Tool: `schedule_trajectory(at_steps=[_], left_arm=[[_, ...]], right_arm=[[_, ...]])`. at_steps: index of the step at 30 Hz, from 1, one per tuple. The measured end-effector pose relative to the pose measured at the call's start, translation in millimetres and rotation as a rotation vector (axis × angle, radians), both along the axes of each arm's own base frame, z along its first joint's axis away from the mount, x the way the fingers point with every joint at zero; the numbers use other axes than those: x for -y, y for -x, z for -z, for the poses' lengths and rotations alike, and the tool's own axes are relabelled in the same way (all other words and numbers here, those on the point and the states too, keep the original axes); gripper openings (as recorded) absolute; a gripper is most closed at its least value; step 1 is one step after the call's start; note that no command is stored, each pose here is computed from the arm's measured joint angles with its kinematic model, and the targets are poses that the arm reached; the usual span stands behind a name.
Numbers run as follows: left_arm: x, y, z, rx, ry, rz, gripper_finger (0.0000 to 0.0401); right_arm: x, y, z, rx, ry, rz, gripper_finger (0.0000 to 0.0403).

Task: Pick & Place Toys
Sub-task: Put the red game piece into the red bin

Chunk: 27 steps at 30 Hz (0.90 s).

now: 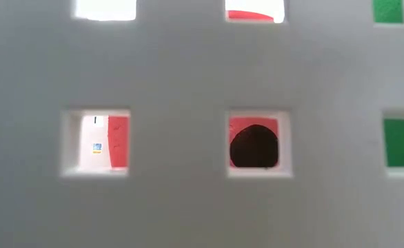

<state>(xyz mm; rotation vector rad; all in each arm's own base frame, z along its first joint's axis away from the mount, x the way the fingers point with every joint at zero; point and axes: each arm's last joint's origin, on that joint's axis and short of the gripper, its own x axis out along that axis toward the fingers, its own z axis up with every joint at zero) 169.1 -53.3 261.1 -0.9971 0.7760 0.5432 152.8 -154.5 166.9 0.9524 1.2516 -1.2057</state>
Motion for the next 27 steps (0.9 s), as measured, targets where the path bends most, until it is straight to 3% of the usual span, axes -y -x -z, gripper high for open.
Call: schedule_trajectory(at_steps=[24,27], left_arm=[[-0.3,-0.1,0.1,-0.001,0.000,-0.002,0.0304],[-0.3,-0.1,0.1,-0.001,0.000,-0.002,0.0304]], right_arm=[[-3.5,2.7,9.0,0.013,-0.014,0.015,0.0126],[-3.2,2.4,9.1,0.016,-0.011,0.011,0.0153]])
